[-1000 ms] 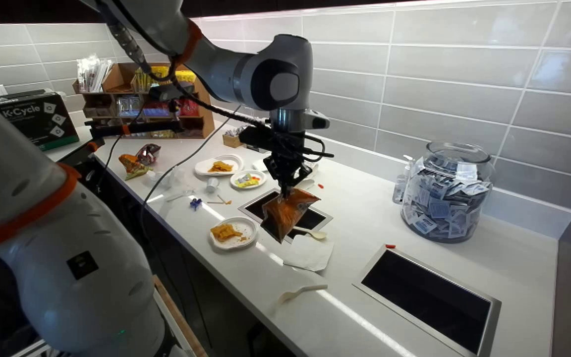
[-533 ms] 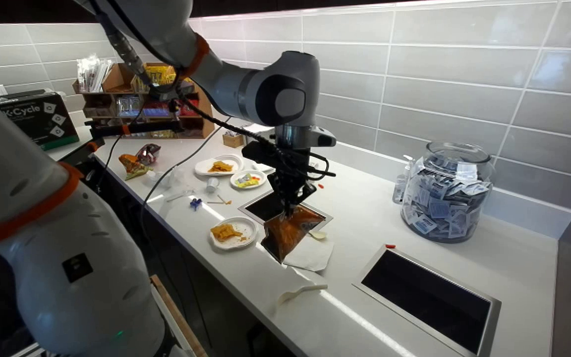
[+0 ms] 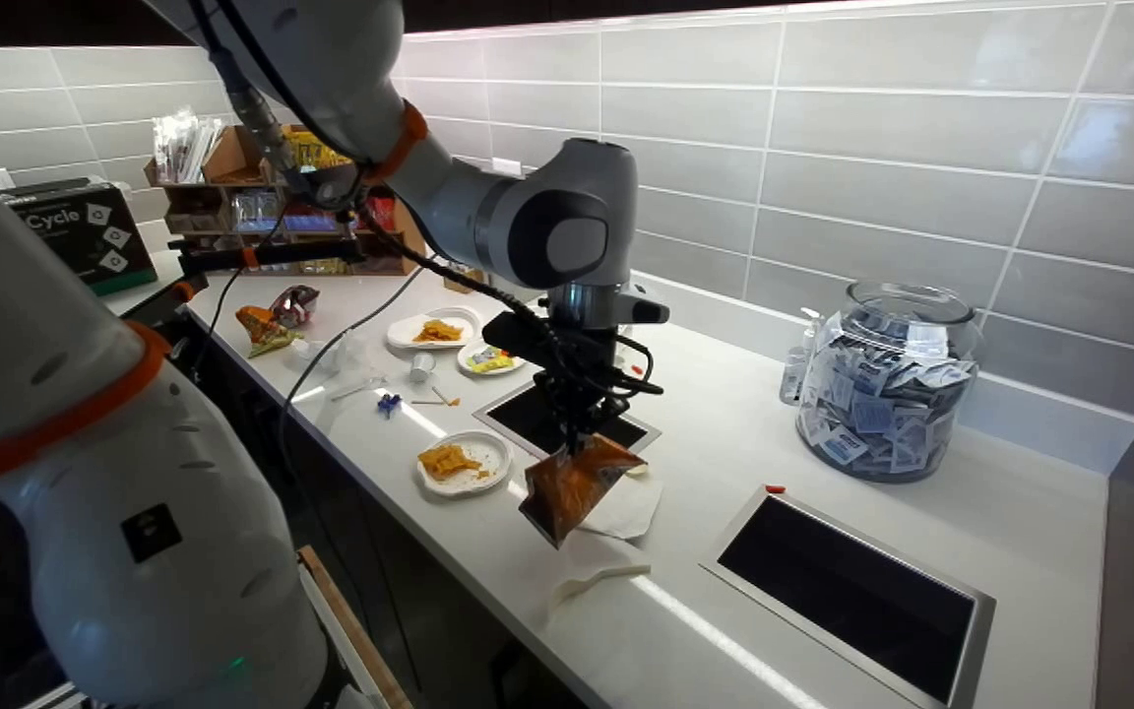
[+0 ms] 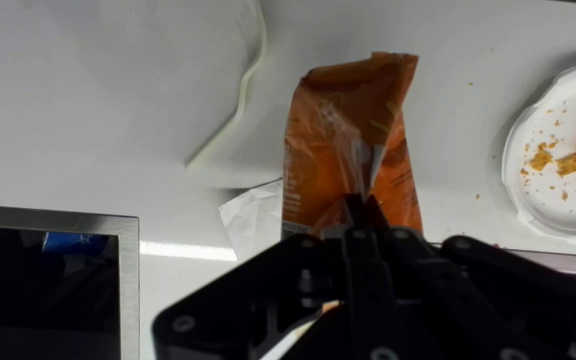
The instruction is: Put some snacks on the white plate from the pack
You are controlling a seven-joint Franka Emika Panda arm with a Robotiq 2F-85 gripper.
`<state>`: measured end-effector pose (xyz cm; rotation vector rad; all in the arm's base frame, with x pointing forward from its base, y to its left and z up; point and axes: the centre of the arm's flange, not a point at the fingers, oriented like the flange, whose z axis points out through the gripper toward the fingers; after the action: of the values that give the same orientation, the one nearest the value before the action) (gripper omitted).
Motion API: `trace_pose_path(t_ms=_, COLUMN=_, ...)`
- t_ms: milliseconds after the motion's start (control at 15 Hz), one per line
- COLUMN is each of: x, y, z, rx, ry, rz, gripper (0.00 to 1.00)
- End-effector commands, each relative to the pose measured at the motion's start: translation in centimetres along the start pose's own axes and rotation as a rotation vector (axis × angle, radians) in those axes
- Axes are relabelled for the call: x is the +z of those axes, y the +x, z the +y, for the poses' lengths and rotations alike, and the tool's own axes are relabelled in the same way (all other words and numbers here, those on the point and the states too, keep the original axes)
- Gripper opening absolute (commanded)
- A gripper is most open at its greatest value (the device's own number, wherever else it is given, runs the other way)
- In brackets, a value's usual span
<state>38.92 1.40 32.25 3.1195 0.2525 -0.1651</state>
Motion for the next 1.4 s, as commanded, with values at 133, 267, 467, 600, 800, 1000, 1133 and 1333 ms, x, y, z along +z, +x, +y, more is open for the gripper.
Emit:
trace_pose_path(t_ms=133, x=1.7, y=-0.4, z=0.4, rx=0.02, ry=-0.015, rz=0.008, gripper=0.0)
trace_pose_path(t_ms=267, x=1.9, y=-0.4, z=0.4, rx=0.026, ry=-0.011, rz=0.008, gripper=0.27)
trace_pose_path(t_ms=467, x=1.8, y=-0.3, z=0.5, rx=0.027, ry=-0.014, rz=0.01, gripper=0.47)
trace_pose_path(t_ms=600, x=1.7, y=-0.4, z=0.5, rx=0.029, ry=-0.014, rz=0.012, gripper=0.62)
trace_pose_path(t_ms=800, x=1.6, y=-0.4, z=0.5, rx=0.028, ry=-0.016, rz=0.013, gripper=0.84)
trace_pose_path(t_ms=1000, x=1.8, y=-0.1, z=-0.2, rx=-0.027, ry=-0.016, rz=-0.001, gripper=1.0)
trace_pose_path(t_ms=1133, x=2.1, y=0.1, z=-0.7, rx=-0.032, ry=-0.065, rz=-0.022, gripper=1.0)
trace_pose_path(t_ms=1333, x=2.1, y=0.3, z=-1.9, rx=-0.143, ry=-0.02, rz=0.024, gripper=1.0)
